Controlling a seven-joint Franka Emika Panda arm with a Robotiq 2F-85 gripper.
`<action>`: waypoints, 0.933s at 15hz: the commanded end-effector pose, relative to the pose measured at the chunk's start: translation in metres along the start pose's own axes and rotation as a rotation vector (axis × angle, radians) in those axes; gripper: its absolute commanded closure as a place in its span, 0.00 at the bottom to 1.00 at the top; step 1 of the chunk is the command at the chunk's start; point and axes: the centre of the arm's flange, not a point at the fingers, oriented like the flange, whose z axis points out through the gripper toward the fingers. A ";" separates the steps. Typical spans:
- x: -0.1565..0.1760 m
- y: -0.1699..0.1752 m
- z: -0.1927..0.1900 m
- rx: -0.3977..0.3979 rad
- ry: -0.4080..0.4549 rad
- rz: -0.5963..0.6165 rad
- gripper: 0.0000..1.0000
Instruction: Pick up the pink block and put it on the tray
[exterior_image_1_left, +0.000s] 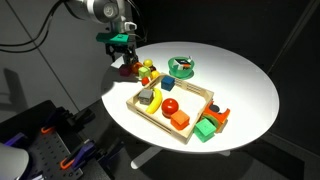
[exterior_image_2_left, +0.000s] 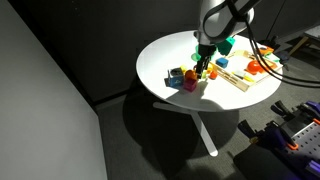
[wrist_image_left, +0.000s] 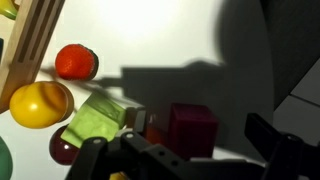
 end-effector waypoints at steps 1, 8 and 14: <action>0.000 0.000 0.000 0.000 0.000 0.000 0.00; 0.008 -0.004 0.005 -0.012 0.019 -0.005 0.00; 0.016 -0.019 0.016 -0.012 0.037 -0.023 0.00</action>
